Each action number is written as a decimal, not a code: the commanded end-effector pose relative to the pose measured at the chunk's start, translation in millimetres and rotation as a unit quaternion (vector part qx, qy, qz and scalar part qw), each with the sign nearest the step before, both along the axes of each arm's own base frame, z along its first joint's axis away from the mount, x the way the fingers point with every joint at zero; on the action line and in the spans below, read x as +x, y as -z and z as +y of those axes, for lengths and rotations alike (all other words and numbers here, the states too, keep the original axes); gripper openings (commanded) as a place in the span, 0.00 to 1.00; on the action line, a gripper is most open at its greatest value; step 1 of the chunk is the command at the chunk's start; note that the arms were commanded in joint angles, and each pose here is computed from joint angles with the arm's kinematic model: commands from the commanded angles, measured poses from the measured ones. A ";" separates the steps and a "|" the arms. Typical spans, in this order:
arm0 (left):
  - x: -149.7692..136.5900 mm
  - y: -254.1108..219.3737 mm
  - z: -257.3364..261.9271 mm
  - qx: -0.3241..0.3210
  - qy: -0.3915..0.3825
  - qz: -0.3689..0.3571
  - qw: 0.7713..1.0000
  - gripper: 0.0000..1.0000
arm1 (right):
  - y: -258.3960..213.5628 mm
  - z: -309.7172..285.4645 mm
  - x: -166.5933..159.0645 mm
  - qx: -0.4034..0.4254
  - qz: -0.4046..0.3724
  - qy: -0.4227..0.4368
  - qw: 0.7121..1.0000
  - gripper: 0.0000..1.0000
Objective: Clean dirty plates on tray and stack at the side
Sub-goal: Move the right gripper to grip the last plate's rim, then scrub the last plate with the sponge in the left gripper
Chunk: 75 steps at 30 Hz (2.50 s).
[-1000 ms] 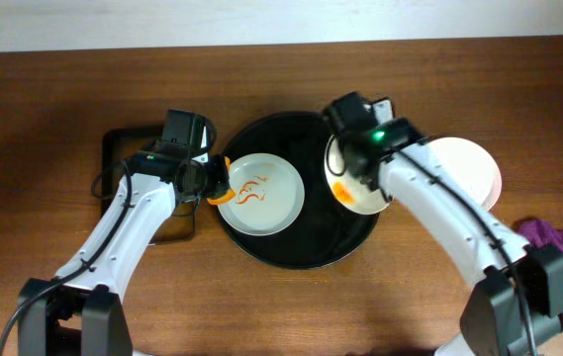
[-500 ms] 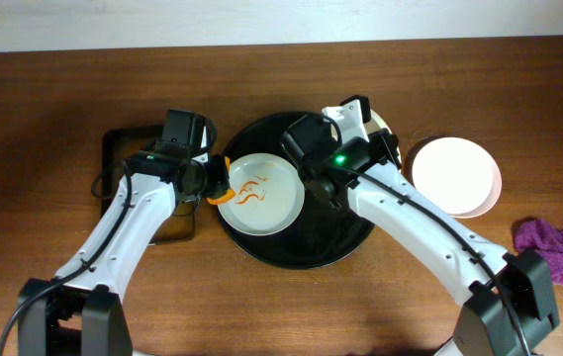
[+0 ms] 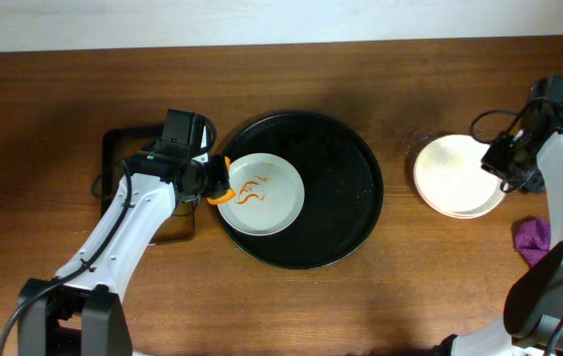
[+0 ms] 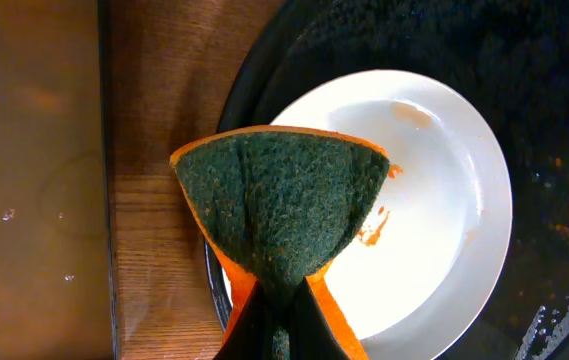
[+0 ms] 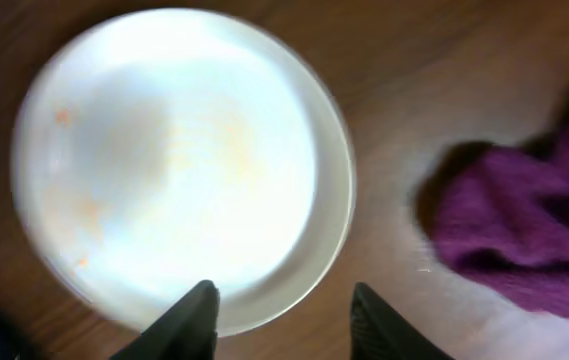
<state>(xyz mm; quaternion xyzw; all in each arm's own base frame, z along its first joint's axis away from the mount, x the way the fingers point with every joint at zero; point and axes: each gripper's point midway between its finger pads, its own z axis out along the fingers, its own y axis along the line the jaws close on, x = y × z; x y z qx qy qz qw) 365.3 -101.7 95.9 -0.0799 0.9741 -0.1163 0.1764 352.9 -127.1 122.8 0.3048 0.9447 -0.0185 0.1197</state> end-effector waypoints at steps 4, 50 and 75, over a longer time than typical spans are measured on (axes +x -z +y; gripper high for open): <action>0.7 -11.2 -0.1 0.000 0.009 -0.018 1.000 0.00 | -9.4 175.6 23.6 0.167 -0.045 -0.296 0.939 0.53; -26.6 100.5 -30.5 0.117 0.063 0.102 0.986 0.00 | 131.1 323.3 -21.2 0.113 0.139 -0.354 0.918 0.04; 7.5 -18.1 37.8 0.142 -0.056 -0.053 0.987 0.00 | 115.3 293.6 -16.3 0.030 0.142 -0.333 0.932 0.04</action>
